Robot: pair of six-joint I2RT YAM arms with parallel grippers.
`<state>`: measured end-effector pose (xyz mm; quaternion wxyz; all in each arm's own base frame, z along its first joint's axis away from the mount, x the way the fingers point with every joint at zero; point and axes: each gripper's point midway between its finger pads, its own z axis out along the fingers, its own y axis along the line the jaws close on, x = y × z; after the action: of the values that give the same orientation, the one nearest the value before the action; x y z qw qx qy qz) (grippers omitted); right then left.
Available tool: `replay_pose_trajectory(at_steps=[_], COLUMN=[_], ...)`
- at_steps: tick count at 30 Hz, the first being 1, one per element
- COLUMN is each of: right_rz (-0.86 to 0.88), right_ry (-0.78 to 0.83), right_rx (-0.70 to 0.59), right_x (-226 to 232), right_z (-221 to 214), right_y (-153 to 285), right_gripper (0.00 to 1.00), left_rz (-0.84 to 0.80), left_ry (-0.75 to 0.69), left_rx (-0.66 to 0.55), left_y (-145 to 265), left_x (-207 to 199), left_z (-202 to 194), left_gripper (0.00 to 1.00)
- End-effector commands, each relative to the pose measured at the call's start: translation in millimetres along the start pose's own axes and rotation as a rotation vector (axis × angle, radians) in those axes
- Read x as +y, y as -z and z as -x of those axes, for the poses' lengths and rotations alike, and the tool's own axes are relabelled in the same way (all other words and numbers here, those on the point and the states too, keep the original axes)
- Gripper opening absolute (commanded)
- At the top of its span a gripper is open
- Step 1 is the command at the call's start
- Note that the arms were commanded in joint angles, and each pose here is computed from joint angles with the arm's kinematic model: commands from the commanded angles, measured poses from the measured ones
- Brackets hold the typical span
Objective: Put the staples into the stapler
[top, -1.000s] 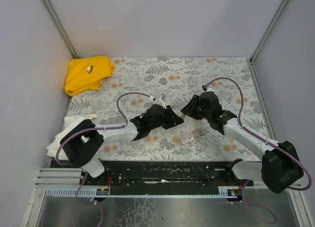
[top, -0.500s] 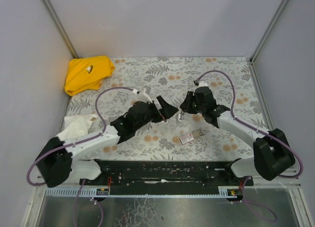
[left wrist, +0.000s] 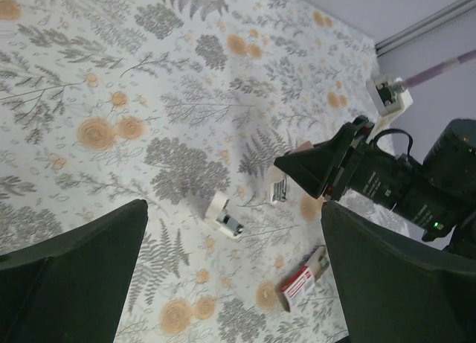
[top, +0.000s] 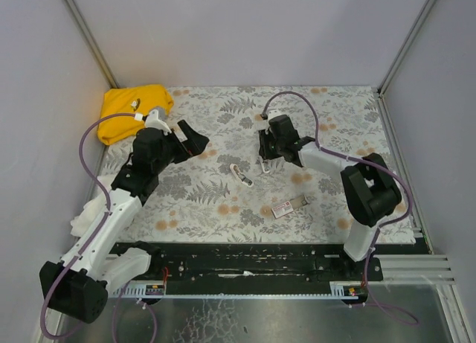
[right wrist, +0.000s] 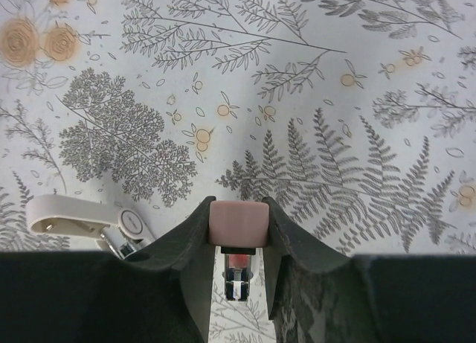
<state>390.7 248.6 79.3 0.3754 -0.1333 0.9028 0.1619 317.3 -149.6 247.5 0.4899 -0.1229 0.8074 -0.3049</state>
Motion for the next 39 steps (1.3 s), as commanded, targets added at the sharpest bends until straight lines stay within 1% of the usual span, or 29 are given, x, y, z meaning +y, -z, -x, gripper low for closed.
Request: replay_pose_trajectory(at_steps=[1, 4, 6, 9, 14, 16, 19, 23, 27, 29, 32, 34, 35, 37, 39], right_rz=[-0.006, -0.014, -0.015, -0.016, -0.021, -0.017, -0.014, -0.020, -0.038, -0.040, -0.027, -0.030, -0.042, -0.070, -0.085], right_ry=[0.106, 0.112, 0.113, 0.107, 0.096, 0.094, 0.091, 0.070, 0.007, -0.060, -0.205, -0.281, -0.300, -0.288, -0.271], right_rx=[0.017, 0.045, 0.056, 0.069, 0.077, 0.074, 0.059, 0.029, 0.006, 0.018, 0.044, 0.037, 0.031, 0.034, 0.057], right_x=[11.0, 11.5, 12.0, 11.7, 10.8, 11.6, 12.7, 13.3, 4.1, -9.9, -40.8, -58.7, -67.1, -75.3, -76.7], right_z=[8.2, 1.2, -1.7, -5.8, -9.0, -8.0, -3.6, 5.2, 4.2, -4.6, -25.7, -35.6, -39.1, -48.4, -58.9], right_y=[-15.1, -23.2, -26.3, -28.7, -29.3, -27.0, -20.1, 5.8, 43.1, 57.9, 78.0, 92.1, 99.3, 111.4, 121.4], right_gripper=[0.01, 0.01, 0.04, 0.16, 0.45, 0.53, 0.62, 0.70, 0.75, 0.75, 0.75, 0.74, 0.74, 0.72, 0.66], left_rz=[0.007, 0.009, 0.009, 0.014, 0.032, 0.035, 0.029, 0.018, -0.037, -0.090, -0.170, -0.219, -0.255, -0.298, -0.313], left_ry=[-0.080, -0.072, -0.072, -0.083, -0.116, -0.127, -0.144, -0.172, -0.201, -0.233, -0.284, -0.312, -0.328, -0.343, -0.337], left_rx=[0.093, 0.108, 0.109, 0.111, 0.119, 0.123, 0.125, 0.133, 0.151, 0.181, 0.228, 0.262, 0.288, 0.330, 0.373], left_y=[5.1, 2.5, 1.3, 1.0, 2.8, 3.6, 5.6, 7.9, 4.0, -0.7, -9.8, -16.4, -17.9, -24.7, -32.6], left_x=[16.9, 23.1, 26.5, 30.3, 35.9, 37.7, 37.6, 36.7, 7.5, -20.0, -61.4, -87.1, -102.1, -121.0, -131.7], left_z=[-12.5, -14.7, -16.0, -17.3, -19.3, -20.6, -21.7, -24.9, -42.6, -64.0, -96.8, -119.0, -134.4, -157.5, -176.3], left_gripper=[1.00, 1.00, 1.00, 1.00, 1.00, 1.00, 1.00, 1.00, 0.96, 0.93, 0.85, 0.78, 0.77, 0.75, 0.69])
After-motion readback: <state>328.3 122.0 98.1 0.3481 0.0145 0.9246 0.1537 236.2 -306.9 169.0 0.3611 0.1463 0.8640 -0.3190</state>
